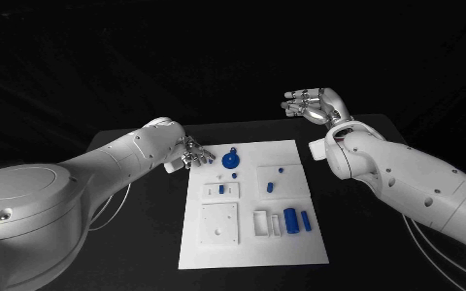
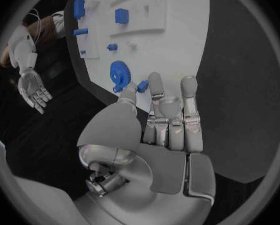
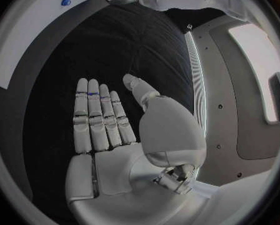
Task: Assemble the parts on the task board
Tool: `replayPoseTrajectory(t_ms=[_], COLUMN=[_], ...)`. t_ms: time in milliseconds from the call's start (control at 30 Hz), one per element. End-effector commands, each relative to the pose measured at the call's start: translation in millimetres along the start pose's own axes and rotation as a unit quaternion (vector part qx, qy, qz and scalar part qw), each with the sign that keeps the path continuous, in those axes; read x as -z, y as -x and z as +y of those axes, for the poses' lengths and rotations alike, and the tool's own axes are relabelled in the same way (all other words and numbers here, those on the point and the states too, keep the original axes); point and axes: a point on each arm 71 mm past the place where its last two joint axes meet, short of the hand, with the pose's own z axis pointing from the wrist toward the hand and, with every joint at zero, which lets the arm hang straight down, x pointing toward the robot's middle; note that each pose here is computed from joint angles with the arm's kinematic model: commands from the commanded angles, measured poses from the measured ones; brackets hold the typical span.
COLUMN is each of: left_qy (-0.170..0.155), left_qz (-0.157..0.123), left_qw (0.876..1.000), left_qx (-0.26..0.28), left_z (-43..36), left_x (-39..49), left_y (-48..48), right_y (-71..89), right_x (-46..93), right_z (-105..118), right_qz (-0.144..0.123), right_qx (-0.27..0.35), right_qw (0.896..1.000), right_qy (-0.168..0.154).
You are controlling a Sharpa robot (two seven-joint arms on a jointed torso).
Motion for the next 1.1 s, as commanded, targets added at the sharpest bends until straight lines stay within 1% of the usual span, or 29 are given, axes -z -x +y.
replayPoseTrajectory(t_ms=[33, 233, 767, 1100], left_qy=[-0.006, -0.01, -0.025, -0.028], left_qz=[-0.002, -0.004, 0.008, 0.012], left_qw=[1.0, 1.0, 1.0, 0.999], left_qx=[0.003, 0.005, 0.013, 0.013], left_z=[-1.4, -2.4, -7.6, -9.0], left_x=[-0.2, -0.3, -0.2, -0.2], left_y=[-0.3, -0.2, -3.9, -5.0], right_y=[-1.4, -1.9, -2.2, -3.0], right_x=[-0.2, -0.4, -0.8, -1.3], right_z=[0.5, 0.4, -0.4, -0.7], right_qz=[0.007, 0.007, 0.007, 0.007], right_qx=[-0.001, -0.001, -0.001, -0.002], right_qw=[1.0, 1.0, 1.0, 1.0], right_qy=[0.002, 0.002, 0.001, 0.0])
